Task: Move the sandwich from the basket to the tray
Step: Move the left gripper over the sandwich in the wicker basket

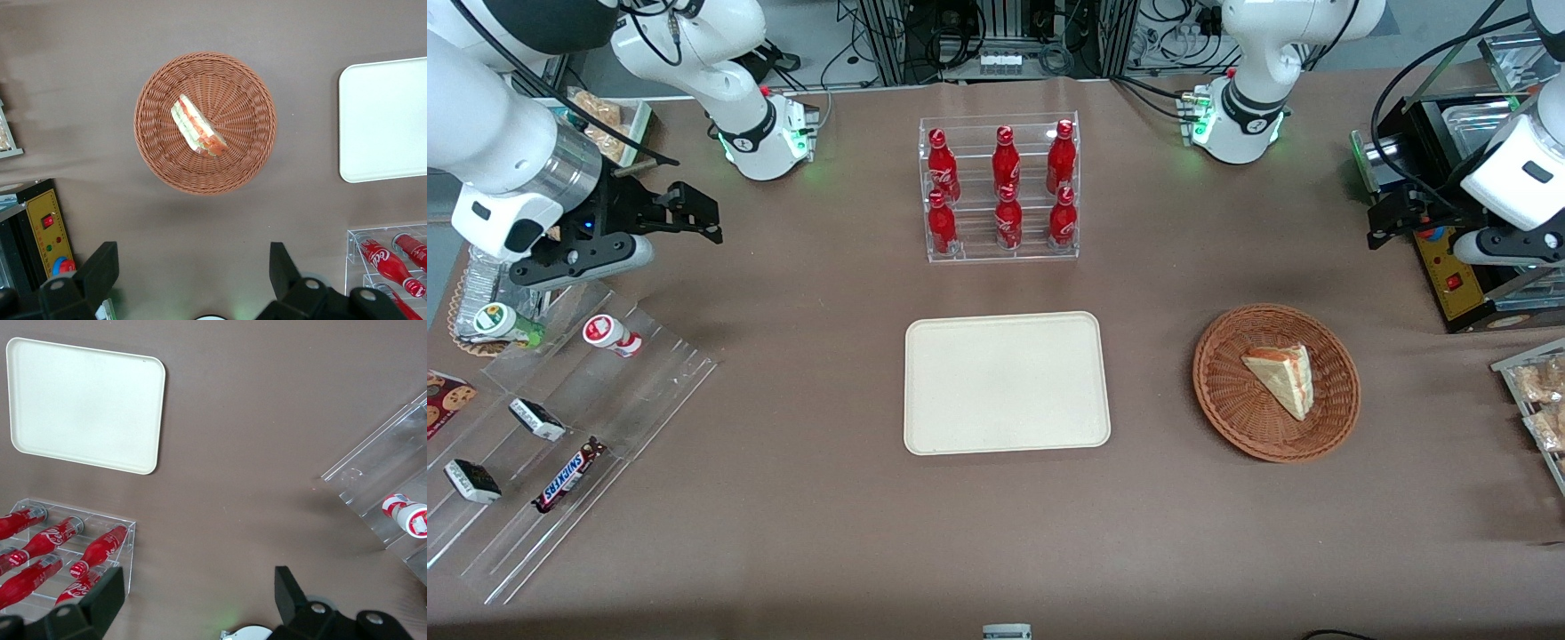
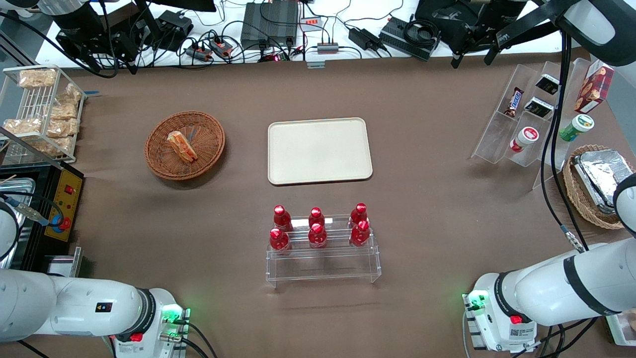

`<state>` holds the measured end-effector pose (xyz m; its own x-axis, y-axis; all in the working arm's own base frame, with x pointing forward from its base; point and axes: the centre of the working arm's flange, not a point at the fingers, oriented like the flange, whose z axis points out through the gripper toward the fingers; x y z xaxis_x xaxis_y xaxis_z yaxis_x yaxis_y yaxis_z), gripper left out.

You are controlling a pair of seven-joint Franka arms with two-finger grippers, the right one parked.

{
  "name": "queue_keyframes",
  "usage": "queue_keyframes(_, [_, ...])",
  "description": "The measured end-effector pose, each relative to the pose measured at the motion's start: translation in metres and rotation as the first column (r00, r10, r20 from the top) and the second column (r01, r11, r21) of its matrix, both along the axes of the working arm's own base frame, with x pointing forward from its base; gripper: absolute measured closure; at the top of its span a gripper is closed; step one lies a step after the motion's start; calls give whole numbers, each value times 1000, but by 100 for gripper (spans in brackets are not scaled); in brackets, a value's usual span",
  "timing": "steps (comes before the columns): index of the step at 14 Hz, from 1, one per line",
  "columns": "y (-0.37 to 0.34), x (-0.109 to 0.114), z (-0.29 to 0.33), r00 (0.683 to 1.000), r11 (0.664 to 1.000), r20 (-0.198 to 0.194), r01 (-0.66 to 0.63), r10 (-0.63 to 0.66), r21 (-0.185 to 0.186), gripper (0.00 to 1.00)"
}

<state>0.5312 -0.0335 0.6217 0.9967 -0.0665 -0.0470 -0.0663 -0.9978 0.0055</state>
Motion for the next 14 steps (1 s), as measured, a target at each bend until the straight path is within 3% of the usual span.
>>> queue_keyframes(5, [0,0,-2,1000,1000,-7,0,0,0,0])
queue_keyframes(14, [1,10,-56,994,1000,-110,-3,4,8,0])
